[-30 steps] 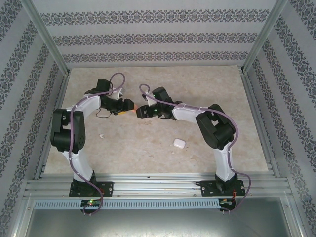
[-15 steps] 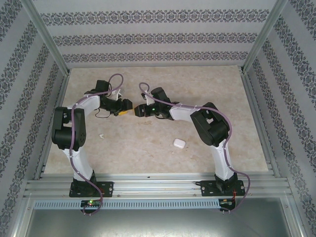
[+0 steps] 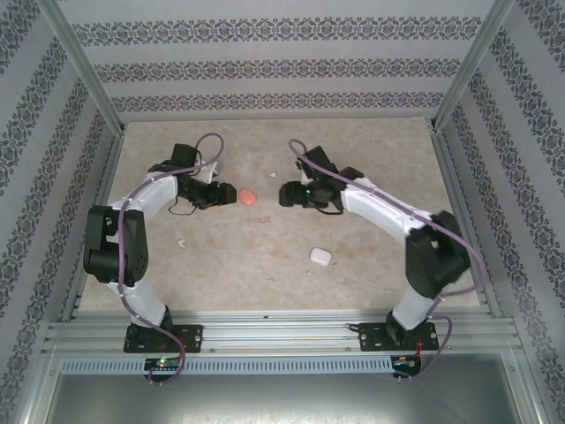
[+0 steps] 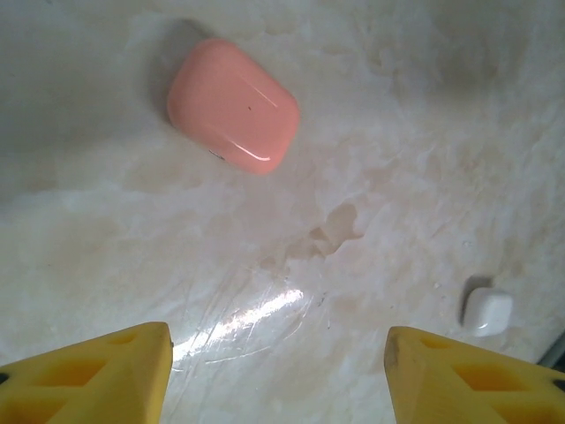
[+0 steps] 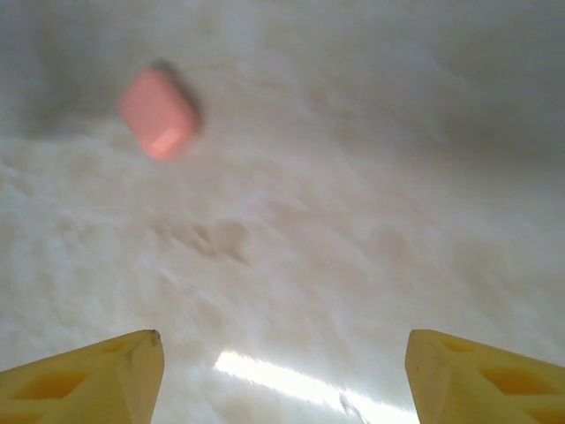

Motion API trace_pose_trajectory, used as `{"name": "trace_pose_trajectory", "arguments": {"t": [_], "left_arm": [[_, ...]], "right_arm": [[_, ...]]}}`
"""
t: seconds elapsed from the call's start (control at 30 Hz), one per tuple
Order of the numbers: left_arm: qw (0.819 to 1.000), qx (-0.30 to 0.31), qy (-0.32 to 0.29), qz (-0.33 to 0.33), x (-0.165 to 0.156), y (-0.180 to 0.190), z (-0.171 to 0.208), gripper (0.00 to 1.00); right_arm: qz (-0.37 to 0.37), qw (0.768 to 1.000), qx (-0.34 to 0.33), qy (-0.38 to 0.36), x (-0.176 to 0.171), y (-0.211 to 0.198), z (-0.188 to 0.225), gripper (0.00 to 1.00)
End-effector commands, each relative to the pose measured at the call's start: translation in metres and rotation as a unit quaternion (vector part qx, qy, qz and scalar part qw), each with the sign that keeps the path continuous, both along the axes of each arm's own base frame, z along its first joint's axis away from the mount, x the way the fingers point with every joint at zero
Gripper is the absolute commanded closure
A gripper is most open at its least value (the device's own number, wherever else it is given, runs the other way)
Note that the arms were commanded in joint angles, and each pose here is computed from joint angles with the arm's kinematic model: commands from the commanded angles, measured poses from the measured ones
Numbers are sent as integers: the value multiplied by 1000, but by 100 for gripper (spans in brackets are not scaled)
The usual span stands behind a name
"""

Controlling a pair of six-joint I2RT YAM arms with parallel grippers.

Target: Insert wireless bluetooth earbuds into charging case

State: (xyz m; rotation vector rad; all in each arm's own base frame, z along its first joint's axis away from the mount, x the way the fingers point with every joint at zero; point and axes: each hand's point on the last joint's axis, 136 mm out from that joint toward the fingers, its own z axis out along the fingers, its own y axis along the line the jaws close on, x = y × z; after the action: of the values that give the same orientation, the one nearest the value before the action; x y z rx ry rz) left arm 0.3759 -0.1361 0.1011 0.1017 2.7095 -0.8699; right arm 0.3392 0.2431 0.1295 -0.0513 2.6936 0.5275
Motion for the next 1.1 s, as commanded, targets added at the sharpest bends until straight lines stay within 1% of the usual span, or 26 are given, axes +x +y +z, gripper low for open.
{"name": "trace_pose_trajectory", "arguments": {"t": [0.0,0.13,0.27,0.43,0.7,0.83,1.07], "left_arm": [[998,58,-3,-28,-16,-5,-7,34],[996,76,-14,-50,-21,-21,-6,33],[995,79,-16,-63,-28,-30,-7,33],[994,77,-17,-71,-40,-34,-10,32],[994,75,-12,-76,-50,-35,-18,31],[994,73,-11,-76,-52,-36,-20,31],[994,70,-13,-78,-52,-38,-21,31]], "right_arm": [[-80,988,-81,103,-60,-51,-38,26],[-103,981,-93,132,-84,-55,-56,24],[-112,975,-105,162,-98,-50,-76,23],[-127,968,-116,183,-106,-46,-98,22],[-138,961,-137,197,-110,-51,-114,22],[-139,961,-139,192,-110,-53,-112,22],[-138,969,-142,147,-98,-54,-83,22]]}}
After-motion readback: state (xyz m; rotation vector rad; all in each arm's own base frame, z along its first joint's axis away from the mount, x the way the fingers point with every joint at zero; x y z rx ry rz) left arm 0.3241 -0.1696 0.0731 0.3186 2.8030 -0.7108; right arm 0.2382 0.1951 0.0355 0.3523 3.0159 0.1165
